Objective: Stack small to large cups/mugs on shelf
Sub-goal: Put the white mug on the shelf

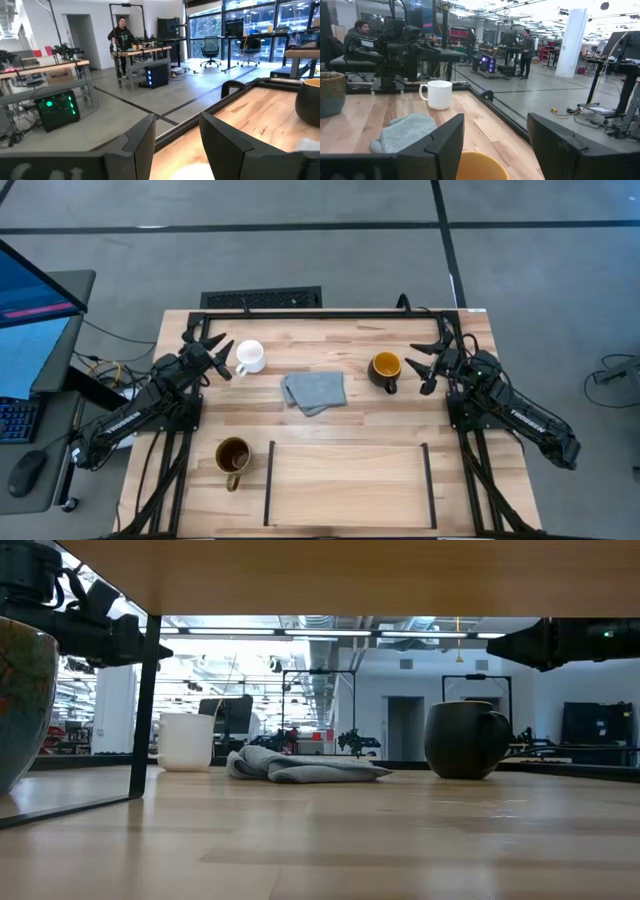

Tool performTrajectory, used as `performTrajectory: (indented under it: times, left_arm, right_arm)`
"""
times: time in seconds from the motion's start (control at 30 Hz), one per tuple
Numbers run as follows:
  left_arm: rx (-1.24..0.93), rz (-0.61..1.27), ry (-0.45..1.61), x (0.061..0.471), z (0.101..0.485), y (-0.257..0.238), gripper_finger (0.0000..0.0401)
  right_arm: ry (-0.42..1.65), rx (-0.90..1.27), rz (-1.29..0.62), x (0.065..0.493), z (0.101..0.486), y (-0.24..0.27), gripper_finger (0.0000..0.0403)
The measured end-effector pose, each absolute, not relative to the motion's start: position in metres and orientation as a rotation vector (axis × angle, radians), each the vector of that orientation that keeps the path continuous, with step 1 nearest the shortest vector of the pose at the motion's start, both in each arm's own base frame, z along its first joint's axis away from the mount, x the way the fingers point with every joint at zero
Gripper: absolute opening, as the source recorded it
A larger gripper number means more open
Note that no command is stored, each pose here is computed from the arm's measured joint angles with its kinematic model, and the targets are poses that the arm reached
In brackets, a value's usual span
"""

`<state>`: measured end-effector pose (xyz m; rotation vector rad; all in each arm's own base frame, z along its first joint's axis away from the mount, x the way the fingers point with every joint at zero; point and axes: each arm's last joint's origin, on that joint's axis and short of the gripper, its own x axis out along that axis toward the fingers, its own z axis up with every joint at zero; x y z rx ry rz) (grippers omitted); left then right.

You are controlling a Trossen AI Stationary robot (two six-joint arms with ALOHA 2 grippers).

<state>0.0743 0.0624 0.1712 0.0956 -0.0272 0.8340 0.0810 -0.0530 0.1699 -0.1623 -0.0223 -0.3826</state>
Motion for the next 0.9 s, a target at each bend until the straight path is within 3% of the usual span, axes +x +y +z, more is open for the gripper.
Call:
performTrajectory:
  times: [0.9]
  left_arm:
    - [0.095, 0.834, -0.028, 0.0743, 0.1712, 0.0624, 0.0146]
  right_arm:
    - [-0.022, -0.163, -0.385, 0.0809, 0.1699, -0.0532, 0.024]
